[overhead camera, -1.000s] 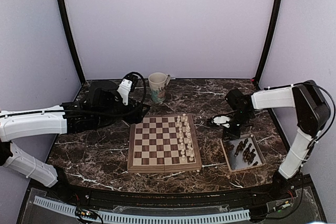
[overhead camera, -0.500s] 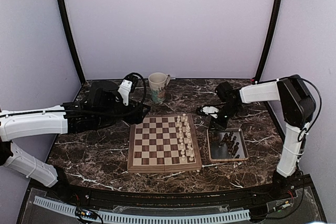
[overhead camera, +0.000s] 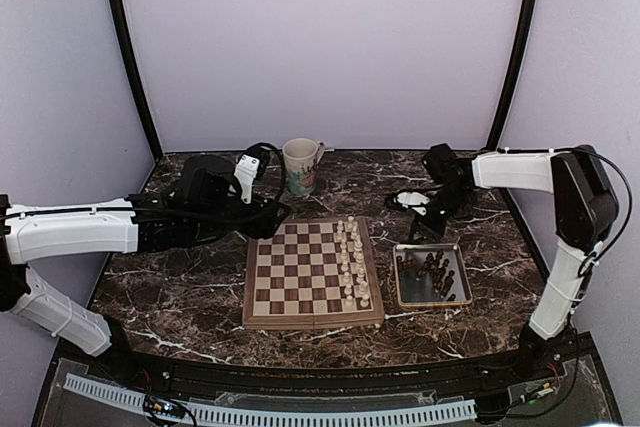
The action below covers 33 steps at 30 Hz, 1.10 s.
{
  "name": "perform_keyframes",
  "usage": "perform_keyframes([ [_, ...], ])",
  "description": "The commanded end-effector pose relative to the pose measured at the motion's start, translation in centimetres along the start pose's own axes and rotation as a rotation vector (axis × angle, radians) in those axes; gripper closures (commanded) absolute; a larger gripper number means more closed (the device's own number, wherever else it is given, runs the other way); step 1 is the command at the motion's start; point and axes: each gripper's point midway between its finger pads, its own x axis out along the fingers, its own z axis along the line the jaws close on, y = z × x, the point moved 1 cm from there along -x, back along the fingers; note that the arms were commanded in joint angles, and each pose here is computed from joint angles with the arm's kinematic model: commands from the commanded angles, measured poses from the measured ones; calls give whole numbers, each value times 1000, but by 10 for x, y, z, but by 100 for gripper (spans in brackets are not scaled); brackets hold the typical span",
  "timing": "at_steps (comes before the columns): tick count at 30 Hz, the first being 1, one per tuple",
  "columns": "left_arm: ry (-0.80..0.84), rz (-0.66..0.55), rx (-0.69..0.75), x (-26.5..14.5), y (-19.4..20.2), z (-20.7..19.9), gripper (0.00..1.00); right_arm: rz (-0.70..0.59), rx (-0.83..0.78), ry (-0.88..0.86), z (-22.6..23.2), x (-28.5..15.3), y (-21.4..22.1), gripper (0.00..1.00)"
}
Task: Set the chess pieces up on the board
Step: Move the storage box to the center of the board, then pick up the bishop from the storage box.
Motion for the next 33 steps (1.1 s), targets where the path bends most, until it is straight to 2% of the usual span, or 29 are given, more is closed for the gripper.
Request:
perform_keyframes([
  [1,12,-38,43,0,-21,-5,31,-54,39,71,-11,-62,-4,65],
  [6,6,-36,63,10,-26,-7,30,-145,88,85,8,-101,-3,65],
  [9,35,-10,59,17,-23,-14,31,-187,111,52,26,-110,-1,67],
  [15,123,26,40,25,-12,-29,33,-151,84,44,50,-96,15,72],
  [22,189,47,21,25,-7,-39,35,-100,80,41,42,-79,16,76],
  [33,189,68,16,28,1,-39,35,8,106,23,39,-55,32,70],
])
